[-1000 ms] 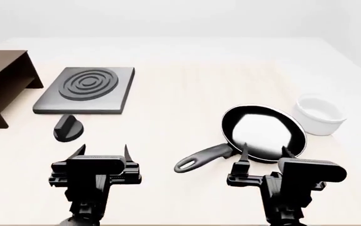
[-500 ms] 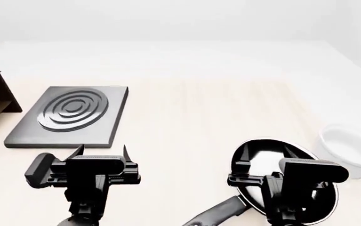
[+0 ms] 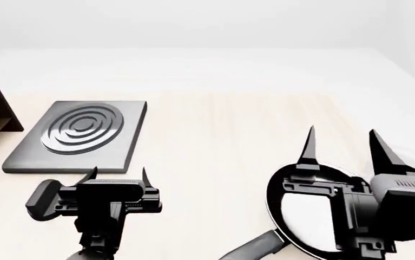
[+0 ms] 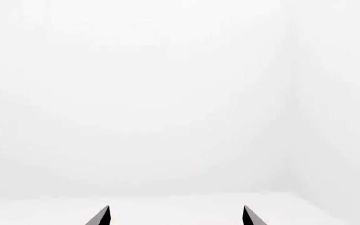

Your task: Put the frying pan on top of the cabinet.

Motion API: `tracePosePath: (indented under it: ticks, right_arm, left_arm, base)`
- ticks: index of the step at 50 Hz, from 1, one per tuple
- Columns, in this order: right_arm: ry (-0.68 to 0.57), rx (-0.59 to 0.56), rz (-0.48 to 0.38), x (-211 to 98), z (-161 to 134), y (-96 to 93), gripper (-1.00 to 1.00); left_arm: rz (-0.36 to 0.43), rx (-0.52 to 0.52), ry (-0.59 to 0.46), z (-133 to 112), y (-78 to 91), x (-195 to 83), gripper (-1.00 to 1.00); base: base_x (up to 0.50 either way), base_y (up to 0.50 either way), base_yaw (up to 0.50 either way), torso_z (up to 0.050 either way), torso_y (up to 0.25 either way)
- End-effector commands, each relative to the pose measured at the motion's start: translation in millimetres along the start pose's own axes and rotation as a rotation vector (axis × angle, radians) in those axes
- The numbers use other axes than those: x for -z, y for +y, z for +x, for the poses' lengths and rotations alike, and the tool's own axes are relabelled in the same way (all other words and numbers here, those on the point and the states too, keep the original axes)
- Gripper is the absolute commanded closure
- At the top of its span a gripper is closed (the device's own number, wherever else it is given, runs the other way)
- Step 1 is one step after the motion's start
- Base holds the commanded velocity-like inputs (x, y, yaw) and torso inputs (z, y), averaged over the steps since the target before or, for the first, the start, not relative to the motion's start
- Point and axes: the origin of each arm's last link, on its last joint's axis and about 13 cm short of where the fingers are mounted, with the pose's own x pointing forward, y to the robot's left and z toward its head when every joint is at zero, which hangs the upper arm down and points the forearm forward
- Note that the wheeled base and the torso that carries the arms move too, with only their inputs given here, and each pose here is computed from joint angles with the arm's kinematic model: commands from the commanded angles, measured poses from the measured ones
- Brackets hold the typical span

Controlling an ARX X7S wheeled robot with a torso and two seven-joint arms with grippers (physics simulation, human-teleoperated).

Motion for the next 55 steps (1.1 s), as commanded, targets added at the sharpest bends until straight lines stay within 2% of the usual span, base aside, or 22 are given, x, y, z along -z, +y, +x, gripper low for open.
tracePosePath:
  ticks: [1, 6, 8, 10, 11, 12, 14, 16, 19, 20, 21, 22, 23, 27, 29, 32, 33, 34, 36, 37, 53, 55]
  right_arm:
    - [-0.103, 0.008, 0.005, -19.3, -3.8, -1.5, -1.00]
    - [-0.099, 0.006, 0.010, -19.1, -3.4, -1.3, -1.00]
    - [-0.096, 0.004, 0.011, -18.7, -3.1, -1.1, -1.00]
    - [-0.091, 0.003, 0.011, -17.8, -2.5, -1.0, -1.00]
    - [-0.089, 0.002, 0.011, -17.4, -2.1, -0.9, -1.00]
    - [-0.087, 0.002, 0.012, -17.1, -1.8, -0.8, -1.00]
    - [-0.083, 0.002, 0.013, -16.2, -1.1, -1.1, -1.00]
    - [-0.080, -0.001, 0.018, -15.5, -0.9, -1.5, -1.00]
    - [-0.077, 0.003, 0.022, -15.1, -0.2, -2.1, -1.00]
    - [-0.077, 0.003, 0.022, -15.1, -0.2, -2.1, -1.00]
    - [-0.076, 0.002, 0.017, -15.0, -0.2, -1.9, -1.00]
    - [-0.075, 0.001, 0.018, -14.7, -0.1, -1.8, -1.00]
    - [-0.070, 0.002, 0.015, -13.8, 0.4, -1.7, -1.00]
    - [-0.068, -0.002, 0.013, -13.3, 0.4, -1.2, -1.00]
    - [-0.065, -0.007, 0.018, -13.0, 0.4, -1.2, -1.00]
    - [-0.065, -0.007, 0.018, -12.8, 0.6, -1.3, -1.00]
    - [-0.063, -0.007, 0.018, -12.5, 0.8, -1.2, -1.00]
    - [-0.063, -0.007, 0.018, -12.4, 0.9, -1.2, -1.00]
    - [-0.057, -0.013, 0.024, -11.7, 1.3, -1.2, -1.00]
    - [-0.056, -0.012, 0.023, -11.5, 1.4, -1.3, -1.00]
    - [-0.042, -0.019, 0.023, -9.0, 3.3, -0.9, -1.00]
    - [-0.042, -0.021, 0.021, -8.8, 3.3, -0.6, -1.00]
  left_arm:
    - [-0.001, 0.006, -0.004, -1.5, 0.0, -1.8, -1.00]
    - [0.004, 0.019, -0.003, -2.0, 0.3, -4.5, -1.00]
    - [0.000, 0.057, 0.005, -4.0, 0.3, -8.9, -1.00]
    - [0.027, 0.034, 0.005, -4.8, 0.9, -17.3, -1.00]
    - [-0.003, 0.082, 0.030, -7.0, 1.5, -23.1, -1.00]
    - [0.001, 0.119, 0.053, -8.7, 2.2, -28.1, -1.00]
    - [0.068, 0.217, 0.031, -16.0, 3.1, -45.8, -1.00]
    - [0.103, 0.272, 0.017, -21.2, 2.9, -54.6, -1.00]
    - [0.142, 0.471, 0.054, -35.7, 1.1, -71.2, -1.00]
    - [0.142, 0.471, 0.054, -35.9, 1.1, -71.9, -1.00]
    - [0.141, 0.550, 0.075, -39.1, -0.4, -76.0, -1.00]
    - [0.148, 0.579, 0.081, -39.7, -0.9, -77.9, -1.00]
    - [0.157, 0.663, 0.130, -41.2, -1.6, -80.7, -1.00]
    - [0.160, 0.773, 0.252, -40.1, -2.4, -88.0, -1.00]
    - [0.158, 0.811, 0.307, -34.1, -1.8, -91.3, -1.00]
    - [0.134, 0.862, 0.324, -33.5, -1.3, -99.3, -1.00]
    - [0.106, 0.817, 0.400, -24.3, 2.2, -100.9, -1.00]
    - [0.092, 0.909, 0.381, -32.0, -1.6, -107.0, -1.00]
    - [0.106, 0.919, 0.373, -31.3, -4.5, -106.6, -1.00]
    - [0.105, 0.967, 0.379, -32.9, -5.3, -106.1, -1.00]
    - [0.108, 1.060, 0.456, -50.6, -17.0, -108.8, -1.00]
    - [0.139, 1.059, 0.488, -56.5, -20.7, -104.5, -1.00]
  base:
    - [0.00, 0.00, 0.00, 0.000, 0.000]
    - [0.00, 0.00, 0.00, 0.000, 0.000]
    - [0.00, 0.00, 0.00, 0.000, 0.000]
    - [0.00, 0.00, 0.00, 0.000, 0.000]
    - [0.00, 0.00, 0.00, 0.000, 0.000]
    - [0.00, 0.00, 0.00, 0.000, 0.000]
    - [0.00, 0.00, 0.00, 0.000, 0.000]
    - [0.00, 0.00, 0.00, 0.000, 0.000]
    - [0.00, 0.00, 0.00, 0.000, 0.000]
    - [0.00, 0.00, 0.00, 0.000, 0.000]
    - [0.00, 0.00, 0.00, 0.000, 0.000]
    - [0.00, 0.00, 0.00, 0.000, 0.000]
    - [0.00, 0.00, 0.00, 0.000, 0.000]
    - [0.00, 0.00, 0.00, 0.000, 0.000]
    - [0.00, 0.00, 0.00, 0.000, 0.000]
    - [0.00, 0.00, 0.00, 0.000, 0.000]
    - [0.00, 0.00, 0.00, 0.000, 0.000]
    - [0.00, 0.00, 0.00, 0.000, 0.000]
    - [0.00, 0.00, 0.00, 0.000, 0.000]
    - [0.00, 0.00, 0.00, 0.000, 0.000]
    - [0.00, 0.00, 0.00, 0.000, 0.000]
    - [0.00, 0.00, 0.00, 0.000, 0.000]
